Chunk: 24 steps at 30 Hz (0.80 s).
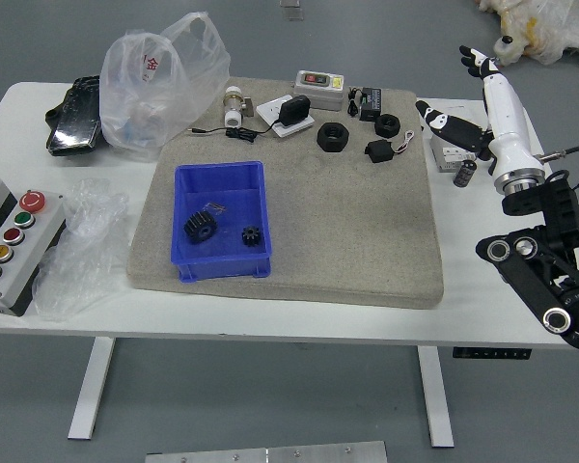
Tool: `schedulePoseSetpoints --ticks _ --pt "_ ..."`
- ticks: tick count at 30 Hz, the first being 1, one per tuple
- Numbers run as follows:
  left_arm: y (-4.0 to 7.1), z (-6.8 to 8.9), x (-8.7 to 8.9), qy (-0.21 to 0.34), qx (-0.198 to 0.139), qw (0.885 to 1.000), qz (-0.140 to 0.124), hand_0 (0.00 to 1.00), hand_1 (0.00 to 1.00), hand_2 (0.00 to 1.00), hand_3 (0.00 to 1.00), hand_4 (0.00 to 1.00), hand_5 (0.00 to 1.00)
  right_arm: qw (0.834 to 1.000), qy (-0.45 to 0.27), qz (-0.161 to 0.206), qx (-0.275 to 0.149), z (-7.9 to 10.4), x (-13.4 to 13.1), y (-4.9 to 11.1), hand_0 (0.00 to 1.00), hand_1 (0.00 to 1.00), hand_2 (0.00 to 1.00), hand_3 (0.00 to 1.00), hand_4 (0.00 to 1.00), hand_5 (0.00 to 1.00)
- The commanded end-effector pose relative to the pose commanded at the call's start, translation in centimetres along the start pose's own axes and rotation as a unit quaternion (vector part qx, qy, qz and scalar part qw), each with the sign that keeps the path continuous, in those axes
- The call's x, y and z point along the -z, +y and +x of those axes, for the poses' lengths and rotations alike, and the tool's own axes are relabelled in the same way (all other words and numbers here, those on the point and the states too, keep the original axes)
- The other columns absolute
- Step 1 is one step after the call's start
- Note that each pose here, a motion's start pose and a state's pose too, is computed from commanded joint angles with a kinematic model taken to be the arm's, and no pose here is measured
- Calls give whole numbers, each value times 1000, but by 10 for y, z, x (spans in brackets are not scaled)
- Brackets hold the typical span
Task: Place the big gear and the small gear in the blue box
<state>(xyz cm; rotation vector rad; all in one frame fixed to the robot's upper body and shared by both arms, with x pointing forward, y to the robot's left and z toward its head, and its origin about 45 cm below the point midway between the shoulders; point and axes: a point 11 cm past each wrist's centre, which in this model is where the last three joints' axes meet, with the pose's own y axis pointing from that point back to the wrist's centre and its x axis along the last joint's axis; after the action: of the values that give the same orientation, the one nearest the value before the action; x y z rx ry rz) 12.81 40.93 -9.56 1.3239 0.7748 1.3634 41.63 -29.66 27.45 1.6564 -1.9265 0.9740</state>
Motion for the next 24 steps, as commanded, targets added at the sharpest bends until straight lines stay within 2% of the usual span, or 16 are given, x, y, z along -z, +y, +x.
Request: schedulePoseSetpoints --ticks 5,6,11,12,24 --pt "0 -2 2 -1 2 1000 1 681 565 539 730 674 297 999 35 7 -15 11 1 -3 964 897 892 881 894 496" --pt "0 -2 2 0 2 1000 1 681 586 552 730 674 298 999 40 10 -18 13 3 -4 970 902 895 879 912 626" --pt "0 -5 5 5 4 1000 2 681 586 552 730 674 298 998 49 13 -29 19 5 -7 970 902 895 879 912 626" --pt "0 -6 5 6 5 1000 3 681 617 594 729 674 298 998 47 13 -30 19 5 -7 971 905 898 878 915 655" --pt "-1 -13 11 20 10 1000 7 683 637 628 725 674 299 999 -33 4 -17 12 -1 0 966 908 899 876 926 676"
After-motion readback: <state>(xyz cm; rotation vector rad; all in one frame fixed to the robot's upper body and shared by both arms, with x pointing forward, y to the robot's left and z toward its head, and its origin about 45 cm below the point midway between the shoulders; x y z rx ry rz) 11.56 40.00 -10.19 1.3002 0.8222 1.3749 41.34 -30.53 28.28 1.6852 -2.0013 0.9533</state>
